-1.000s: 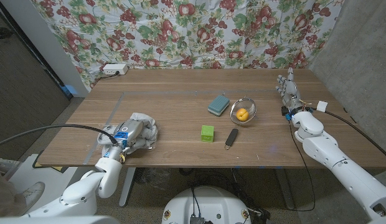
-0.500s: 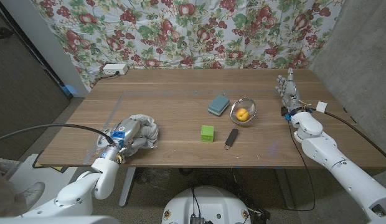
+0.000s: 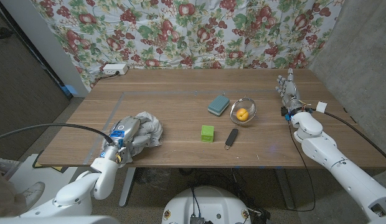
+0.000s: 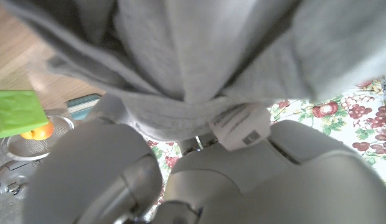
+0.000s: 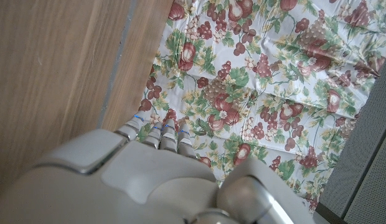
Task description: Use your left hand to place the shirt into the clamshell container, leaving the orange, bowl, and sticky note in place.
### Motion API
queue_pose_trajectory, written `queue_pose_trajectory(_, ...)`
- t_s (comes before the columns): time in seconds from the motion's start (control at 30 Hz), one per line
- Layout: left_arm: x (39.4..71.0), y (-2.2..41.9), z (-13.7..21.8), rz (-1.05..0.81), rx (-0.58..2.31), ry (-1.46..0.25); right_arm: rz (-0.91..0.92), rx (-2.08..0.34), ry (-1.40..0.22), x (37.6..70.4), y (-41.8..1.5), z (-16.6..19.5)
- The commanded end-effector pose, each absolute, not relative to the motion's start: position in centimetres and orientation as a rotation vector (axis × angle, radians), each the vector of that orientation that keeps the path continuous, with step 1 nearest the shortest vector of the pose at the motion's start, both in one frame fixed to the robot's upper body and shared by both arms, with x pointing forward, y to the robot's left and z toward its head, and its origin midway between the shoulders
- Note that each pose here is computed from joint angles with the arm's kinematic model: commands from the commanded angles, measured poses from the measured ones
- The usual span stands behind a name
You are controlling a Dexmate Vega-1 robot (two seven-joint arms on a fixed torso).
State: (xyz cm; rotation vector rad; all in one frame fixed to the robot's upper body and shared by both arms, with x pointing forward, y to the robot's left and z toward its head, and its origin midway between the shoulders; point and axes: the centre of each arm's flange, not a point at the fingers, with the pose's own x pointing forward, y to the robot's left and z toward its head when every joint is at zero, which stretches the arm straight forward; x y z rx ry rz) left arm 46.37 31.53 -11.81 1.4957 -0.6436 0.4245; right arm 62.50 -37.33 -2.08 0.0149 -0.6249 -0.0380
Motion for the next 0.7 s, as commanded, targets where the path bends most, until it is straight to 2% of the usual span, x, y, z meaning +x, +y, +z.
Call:
queue_pose_trajectory(0.03, 46.3, 31.6, -11.7, 0.429, 1.504, -0.634, -0.038, 0.014, -0.627, 62.6, -37.6, -1.9)
queue_pose_trajectory(0.7, 46.3, 31.1, -9.8, 0.47, 1.442, -0.687, -0.04, 0.015, -0.629, 62.8, -37.7, -1.6)
